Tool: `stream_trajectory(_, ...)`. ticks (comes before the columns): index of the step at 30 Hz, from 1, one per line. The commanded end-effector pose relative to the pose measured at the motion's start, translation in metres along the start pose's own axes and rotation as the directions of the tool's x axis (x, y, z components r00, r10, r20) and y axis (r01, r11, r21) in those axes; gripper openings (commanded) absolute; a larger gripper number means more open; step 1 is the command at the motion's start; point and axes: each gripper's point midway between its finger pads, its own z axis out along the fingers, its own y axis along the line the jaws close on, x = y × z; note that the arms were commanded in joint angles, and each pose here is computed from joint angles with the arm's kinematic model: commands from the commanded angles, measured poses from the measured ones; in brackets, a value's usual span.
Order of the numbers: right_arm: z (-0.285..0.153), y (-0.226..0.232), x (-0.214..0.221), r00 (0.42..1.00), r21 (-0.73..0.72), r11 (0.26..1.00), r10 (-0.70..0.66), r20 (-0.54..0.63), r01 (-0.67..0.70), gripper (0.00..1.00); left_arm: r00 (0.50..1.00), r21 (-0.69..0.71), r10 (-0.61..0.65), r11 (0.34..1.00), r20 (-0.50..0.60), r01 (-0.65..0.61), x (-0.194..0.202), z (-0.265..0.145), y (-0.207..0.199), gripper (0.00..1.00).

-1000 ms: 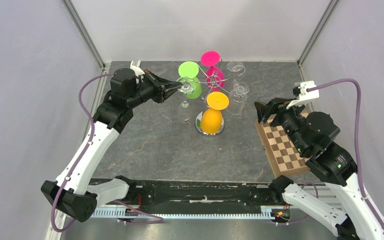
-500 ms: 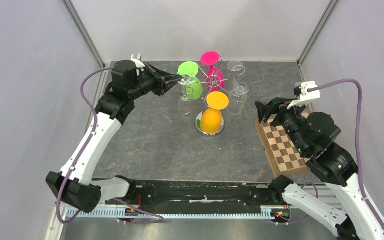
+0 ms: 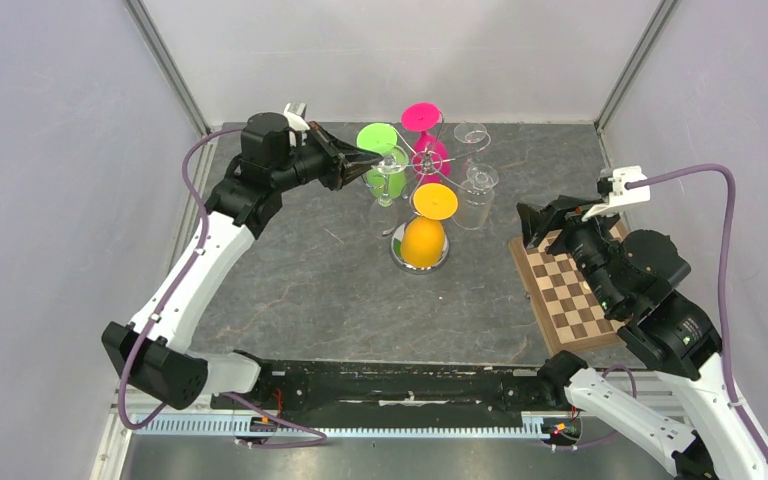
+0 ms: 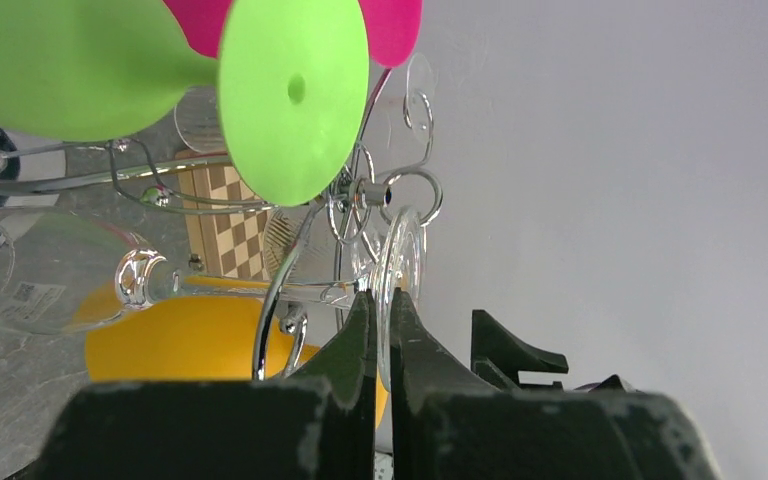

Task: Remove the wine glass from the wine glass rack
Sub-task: Pick up the wine glass from the wine rack.

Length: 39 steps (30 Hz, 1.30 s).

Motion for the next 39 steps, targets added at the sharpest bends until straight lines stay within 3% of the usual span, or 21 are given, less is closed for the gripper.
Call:
stream_trajectory(1,-0.001,-0.001,-0.009,0.999,0.001,1.000,0.007,0.040,-0.007,0.73,0.992,0.156,0.123,0.981,-0.037,-0.115,0.018,-0.018,-0.049,0.02)
stream_trajectory(13,-0.006,0.015,-0.012,0.997,-0.079,0.994,0.075,0.026,-0.072,0.74,0.980,0.171,0.180,0.971,-0.083,-0.164,0.040,-0.043,-0.044,0.02)
stream_trajectory(27,-0.018,0.044,-0.015,0.997,-0.245,0.967,0.070,-0.027,-0.074,0.85,0.940,0.233,0.305,0.936,-0.155,-0.265,0.076,-0.093,-0.041,0.02)
stream_trajectory(32,-0.025,0.066,-0.006,0.994,-0.360,0.930,0.042,-0.102,-0.076,0.87,0.901,0.251,0.385,0.909,-0.200,-0.333,0.094,-0.116,-0.032,0.02)
stream_trajectory(39,-0.035,0.115,0.041,0.941,-0.550,0.800,0.054,-0.334,-0.241,0.84,0.839,0.235,0.480,0.873,-0.258,-0.427,0.115,-0.142,-0.007,0.02)
